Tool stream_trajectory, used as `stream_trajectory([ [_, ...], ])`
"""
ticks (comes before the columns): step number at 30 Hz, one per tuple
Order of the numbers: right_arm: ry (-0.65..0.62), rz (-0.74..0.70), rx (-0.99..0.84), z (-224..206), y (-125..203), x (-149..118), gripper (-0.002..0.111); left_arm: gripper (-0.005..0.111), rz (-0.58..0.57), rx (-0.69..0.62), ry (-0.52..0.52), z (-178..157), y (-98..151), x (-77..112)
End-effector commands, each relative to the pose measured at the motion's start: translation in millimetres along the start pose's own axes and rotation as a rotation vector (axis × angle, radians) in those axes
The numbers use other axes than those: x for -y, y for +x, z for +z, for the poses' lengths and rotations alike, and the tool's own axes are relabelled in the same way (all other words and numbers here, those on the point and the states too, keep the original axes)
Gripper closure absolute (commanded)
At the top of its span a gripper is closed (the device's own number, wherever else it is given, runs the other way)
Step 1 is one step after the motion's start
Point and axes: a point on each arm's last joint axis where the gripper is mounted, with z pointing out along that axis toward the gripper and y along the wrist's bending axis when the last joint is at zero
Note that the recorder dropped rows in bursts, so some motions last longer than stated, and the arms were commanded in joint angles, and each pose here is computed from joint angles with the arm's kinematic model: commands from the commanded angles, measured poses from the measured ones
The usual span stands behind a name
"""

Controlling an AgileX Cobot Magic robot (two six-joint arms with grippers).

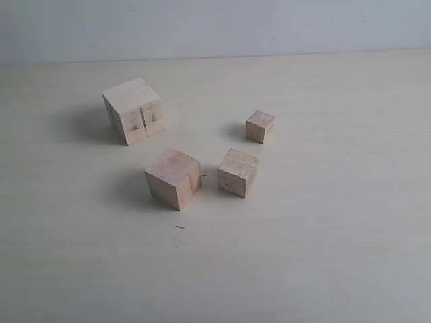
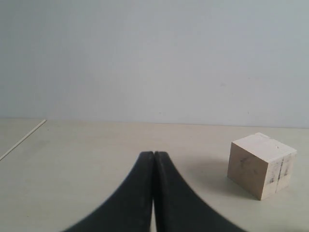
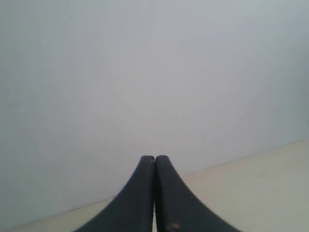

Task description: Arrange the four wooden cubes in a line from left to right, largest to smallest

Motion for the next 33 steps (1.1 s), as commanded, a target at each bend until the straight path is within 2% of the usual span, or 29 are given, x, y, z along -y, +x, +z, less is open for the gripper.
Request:
stream_trajectory([
  [1,-0.008,0.007,0.059,-1.0,-11.2,-2.9,0.108,0.104,-0.007,0.007,-0.001,-0.4,0.4,0.0],
  [3,-0.027,0.006,0.114,-2.4,-30.4,-9.5,0.108,0.104,-0.007,0.007,-0.001,-0.4,0.4,0.0],
  [6,-0.022,-0.009,0.101,8.5,-53.4,-17.5,0.108,0.104,-0.007,0.007,-0.001,-0.4,0.4,0.0],
  [8,0.005,-0.02,-0.009,28.3,-62.7,-21.7,0.108,0.104,-0.007,0.007,-0.001,-0.4,0.4,0.0],
  [10,0.051,-0.049,-0.2,65.6,-65.6,-24.2,0.108,0.104,-0.007,0.007,-0.001,-0.4,0.4,0.0],
  [13,0.098,-0.051,-0.415,112.0,-58.2,-24.1,0.108,0.104,-0.007,0.007,-0.001,-0.4,0.4,0.0],
  [15,0.076,-0.086,-0.573,146.2,-43.0,-30.4,0.108,0.104,-0.007,0.007,-0.001,-0.4,0.4,0.0],
  [19,-0.068,-0.172,-0.743,192.9,-8.8,-64.6,0.108,0.104,-0.007,0.007,-0.001,-0.4,0.4,0.0],
  [24,-0.21,-0.218,-0.869,232.7,35.5,-115.9,0.108,0.104,-0.007,0.007,-0.001,-0.4,0.4,0.0],
  [26,-0.257,-0.245,-0.918,245.4,53.4,-135.8,0.103,0.104,-0.007,0.007,-0.001,-0.4,0.4,0.0],
  [29,-0.332,-0.293,-0.982,261.5,80.3,-167.6,0.088,0.104,-0.007,0.007,-0.001,-0.4,0.4,0.0],
  [33,-0.48,-0.424,-1.016,274.1,104.6,-211.3,0.059,0.104,-0.007,0.007,-0.001,-0.4,0.4,0.0],
])
